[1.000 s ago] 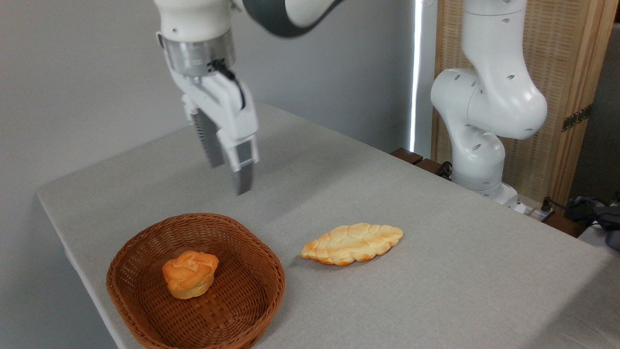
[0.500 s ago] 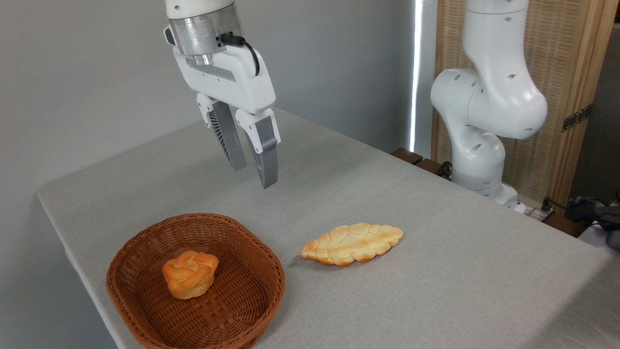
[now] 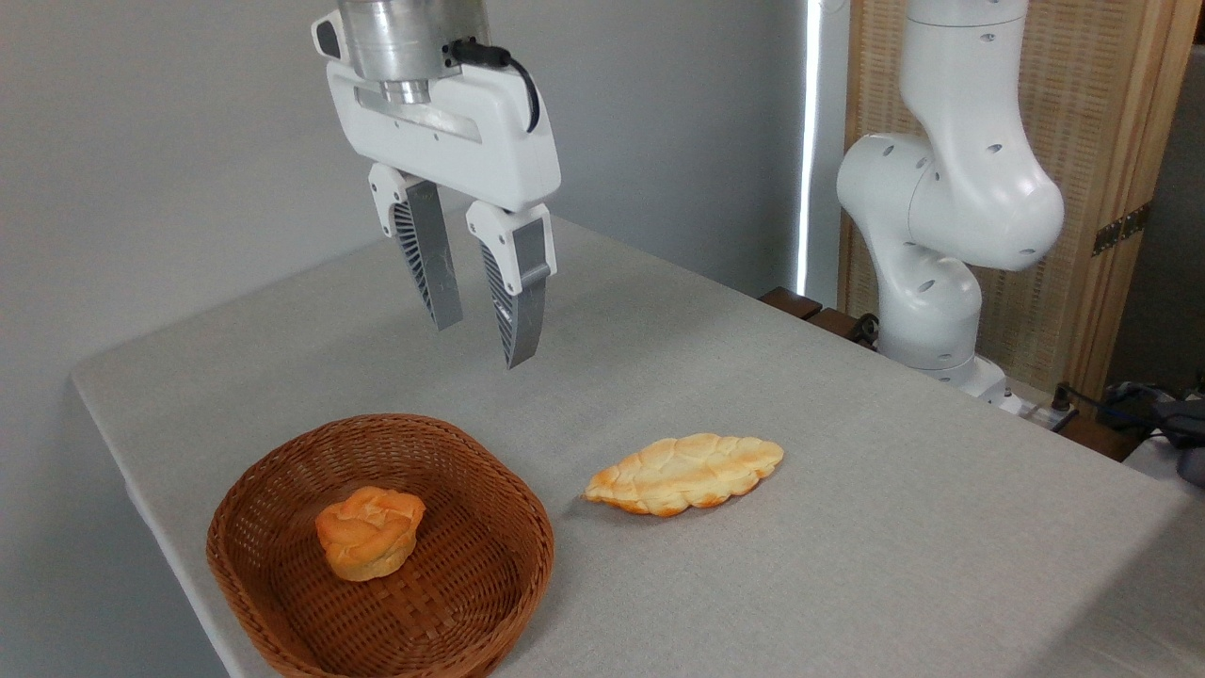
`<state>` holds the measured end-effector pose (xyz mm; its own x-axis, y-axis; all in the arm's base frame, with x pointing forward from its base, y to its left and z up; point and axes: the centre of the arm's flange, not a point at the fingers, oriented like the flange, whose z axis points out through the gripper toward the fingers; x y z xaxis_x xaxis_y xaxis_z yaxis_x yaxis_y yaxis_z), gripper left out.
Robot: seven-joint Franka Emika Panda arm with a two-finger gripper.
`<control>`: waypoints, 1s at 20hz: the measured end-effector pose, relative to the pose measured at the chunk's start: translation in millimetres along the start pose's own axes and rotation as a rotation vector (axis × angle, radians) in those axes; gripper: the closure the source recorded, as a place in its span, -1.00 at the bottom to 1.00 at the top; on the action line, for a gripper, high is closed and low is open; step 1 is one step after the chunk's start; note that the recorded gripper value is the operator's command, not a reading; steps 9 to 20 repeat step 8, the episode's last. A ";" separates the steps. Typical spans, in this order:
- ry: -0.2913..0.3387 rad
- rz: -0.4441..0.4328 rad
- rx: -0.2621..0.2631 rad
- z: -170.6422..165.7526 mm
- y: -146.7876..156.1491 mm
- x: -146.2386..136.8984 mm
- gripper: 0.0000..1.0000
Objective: Put bread into the basket
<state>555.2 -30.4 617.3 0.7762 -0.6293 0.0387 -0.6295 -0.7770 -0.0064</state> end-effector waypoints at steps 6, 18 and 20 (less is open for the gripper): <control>0.012 -0.001 -0.004 -3.2 0.5 0.9 -1.00; 0.015 0.001 -0.004 -3.4 1.5 1.9 -1.00; 0.015 0.001 -0.004 -3.4 1.5 1.9 -1.00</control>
